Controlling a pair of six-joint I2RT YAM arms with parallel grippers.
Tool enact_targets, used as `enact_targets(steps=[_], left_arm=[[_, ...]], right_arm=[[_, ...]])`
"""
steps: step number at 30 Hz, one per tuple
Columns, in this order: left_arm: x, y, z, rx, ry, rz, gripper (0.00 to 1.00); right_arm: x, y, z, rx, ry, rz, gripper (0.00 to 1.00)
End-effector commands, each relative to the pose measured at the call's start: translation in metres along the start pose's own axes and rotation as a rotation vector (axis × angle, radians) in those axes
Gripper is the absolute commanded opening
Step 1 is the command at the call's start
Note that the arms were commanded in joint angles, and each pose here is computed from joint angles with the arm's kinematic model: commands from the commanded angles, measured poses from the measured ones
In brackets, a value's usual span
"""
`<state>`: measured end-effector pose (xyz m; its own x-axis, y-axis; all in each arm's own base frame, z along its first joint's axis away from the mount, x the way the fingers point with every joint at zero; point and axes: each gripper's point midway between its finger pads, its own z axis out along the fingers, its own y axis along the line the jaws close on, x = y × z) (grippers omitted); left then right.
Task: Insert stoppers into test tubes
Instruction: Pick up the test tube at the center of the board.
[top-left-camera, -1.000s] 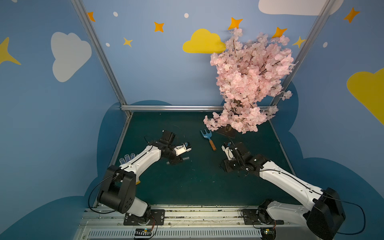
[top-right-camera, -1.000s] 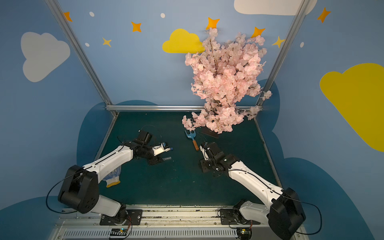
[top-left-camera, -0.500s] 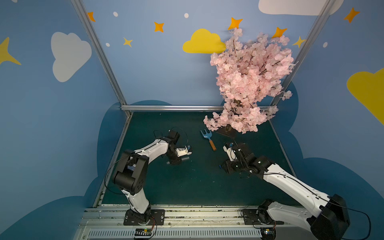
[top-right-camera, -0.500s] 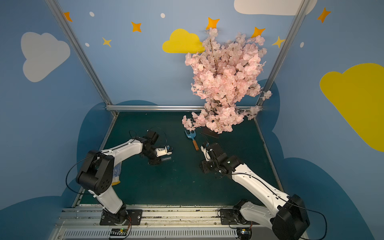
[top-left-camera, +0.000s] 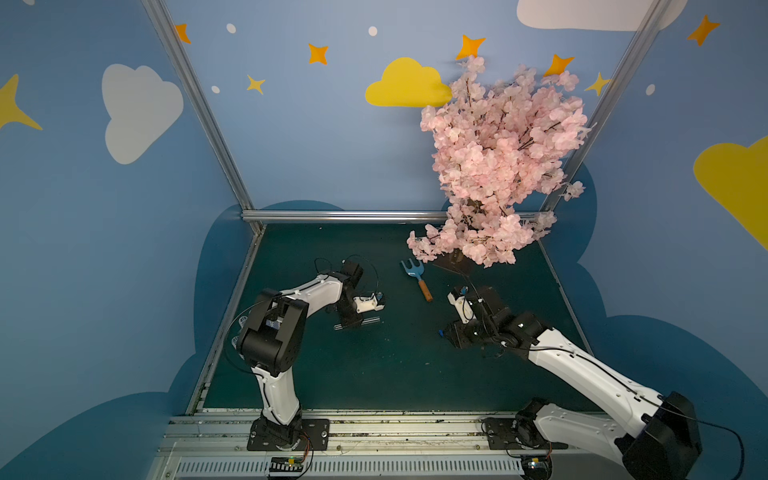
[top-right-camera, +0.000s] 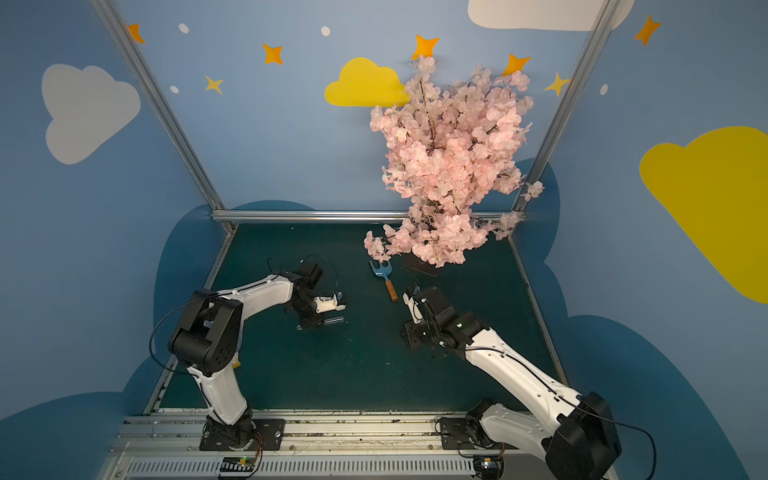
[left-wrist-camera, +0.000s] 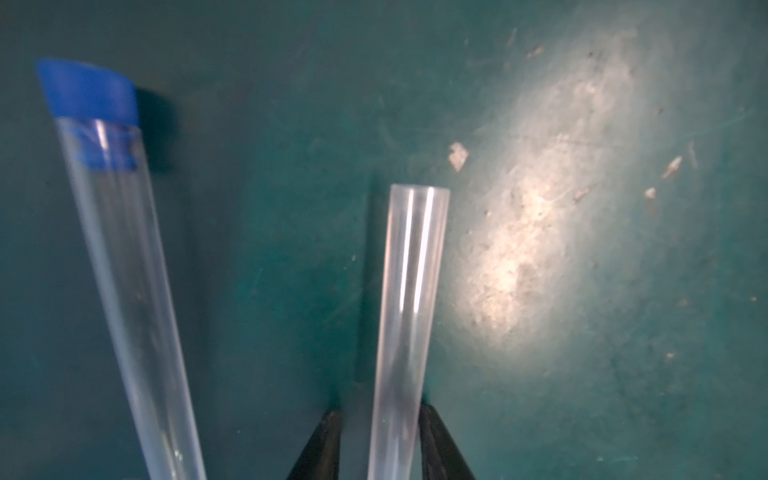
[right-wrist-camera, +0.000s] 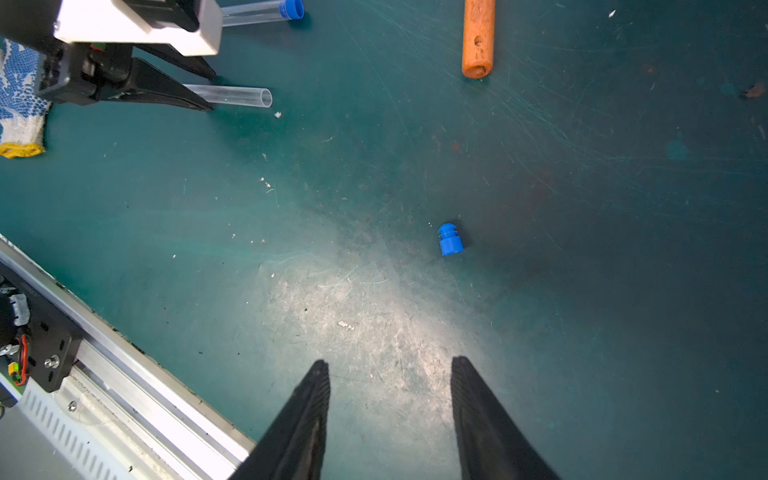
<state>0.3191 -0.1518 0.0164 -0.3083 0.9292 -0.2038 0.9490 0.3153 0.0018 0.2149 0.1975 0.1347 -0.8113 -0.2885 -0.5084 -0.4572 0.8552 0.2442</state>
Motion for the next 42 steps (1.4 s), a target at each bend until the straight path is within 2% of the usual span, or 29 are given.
enact_targets(steps=[1,6,12,20,25,31,33,38,42], left_arm=[[0.007,-0.007,0.005,0.024,0.054,0.019,0.35],[0.012,-0.009,0.011,0.029,0.094,0.032,0.33],[0.011,-0.006,0.009,0.011,0.095,0.041,0.18],[-0.001,-0.007,-0.005,-0.036,0.049,0.067,0.1],[-0.026,-0.021,-0.038,-0.066,-0.059,0.106,0.06],[-0.063,-0.048,-0.079,-0.064,-0.275,0.157,0.06],[-0.074,-0.06,-0.087,-0.04,-0.332,0.182,0.06],[-0.086,-0.074,-0.097,-0.023,-0.382,0.219,0.06],[-0.093,-0.081,-0.104,-0.021,-0.404,0.242,0.07]], right_arm=[[0.006,-0.002,-0.001,-0.002,0.016,0.015,0.49],[0.007,-0.002,-0.003,-0.003,0.013,0.012,0.49],[0.007,-0.001,-0.011,-0.015,-0.008,0.02,0.49],[0.009,0.001,-0.018,-0.046,-0.03,0.085,0.48],[0.002,0.028,-0.015,-0.232,-0.057,0.203,0.48],[-0.022,0.066,-0.009,-0.486,-0.076,0.339,0.49],[-0.033,0.072,-0.011,-0.529,-0.089,0.356,0.52],[-0.055,0.078,-0.017,-0.596,-0.117,0.382,0.64],[-0.057,0.084,-0.007,-0.615,-0.053,0.363,0.67]])
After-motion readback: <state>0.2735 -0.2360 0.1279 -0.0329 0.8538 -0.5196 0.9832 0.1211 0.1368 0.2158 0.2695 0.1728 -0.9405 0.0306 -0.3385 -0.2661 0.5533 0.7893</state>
